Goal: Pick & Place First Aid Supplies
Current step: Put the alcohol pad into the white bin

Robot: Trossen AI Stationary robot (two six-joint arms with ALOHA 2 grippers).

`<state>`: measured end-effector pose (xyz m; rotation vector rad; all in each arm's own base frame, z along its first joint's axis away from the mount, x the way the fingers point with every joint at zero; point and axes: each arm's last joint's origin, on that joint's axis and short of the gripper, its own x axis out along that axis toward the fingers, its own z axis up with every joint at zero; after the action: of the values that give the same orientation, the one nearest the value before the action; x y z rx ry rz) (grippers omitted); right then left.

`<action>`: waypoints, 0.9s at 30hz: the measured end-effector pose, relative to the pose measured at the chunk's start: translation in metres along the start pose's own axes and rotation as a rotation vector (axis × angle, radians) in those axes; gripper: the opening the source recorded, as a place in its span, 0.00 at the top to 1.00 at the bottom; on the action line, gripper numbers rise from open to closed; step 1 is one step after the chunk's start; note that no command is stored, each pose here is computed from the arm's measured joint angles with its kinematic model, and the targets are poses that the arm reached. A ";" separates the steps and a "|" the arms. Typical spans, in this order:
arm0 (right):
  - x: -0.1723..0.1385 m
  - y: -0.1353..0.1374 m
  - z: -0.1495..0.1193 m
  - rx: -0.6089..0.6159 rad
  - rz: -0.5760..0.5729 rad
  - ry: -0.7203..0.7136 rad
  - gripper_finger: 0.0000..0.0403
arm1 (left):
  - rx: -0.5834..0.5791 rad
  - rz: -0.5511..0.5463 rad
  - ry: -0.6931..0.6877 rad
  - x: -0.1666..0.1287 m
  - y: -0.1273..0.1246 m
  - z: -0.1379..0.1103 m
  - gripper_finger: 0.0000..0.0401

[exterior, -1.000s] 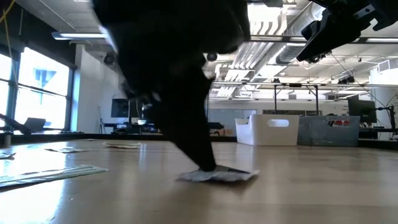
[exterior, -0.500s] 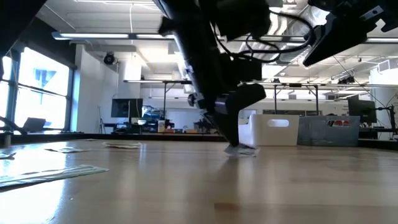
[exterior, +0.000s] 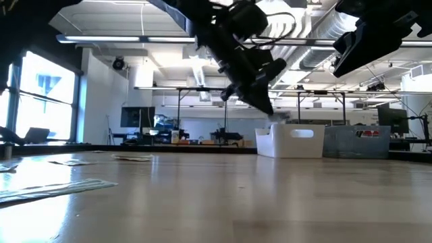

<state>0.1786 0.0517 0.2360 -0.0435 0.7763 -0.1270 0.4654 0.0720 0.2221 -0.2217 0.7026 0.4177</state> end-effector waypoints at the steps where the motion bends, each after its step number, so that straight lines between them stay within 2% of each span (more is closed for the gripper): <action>1: 0.000 0.000 0.000 0.000 0.001 0.001 0.98 | -0.008 -0.010 -0.039 0.002 0.008 0.008 1.00; 5: 0.000 0.001 0.000 0.002 -0.001 -0.002 0.98 | -0.005 -0.007 -0.149 0.005 0.034 0.027 1.00; 10: 0.000 0.001 0.000 -0.014 -0.008 -0.008 0.98 | -0.060 -0.011 -0.324 0.013 0.062 0.046 1.00; 15: 0.000 0.000 0.002 -0.036 -0.028 -0.030 0.98 | -0.169 0.008 -0.368 0.048 0.087 0.035 1.00; 19: 0.000 0.000 0.003 -0.042 -0.028 -0.035 0.98 | -0.232 -0.018 -0.411 0.058 0.095 0.034 1.00; 27: 0.000 -0.001 0.003 -0.048 -0.052 -0.044 0.98 | -0.226 -0.014 -0.367 0.070 0.089 0.022 1.00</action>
<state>0.1807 0.0512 0.2387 -0.1113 0.7348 -0.1560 0.4871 0.1801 0.1868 -0.3525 0.2927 0.5085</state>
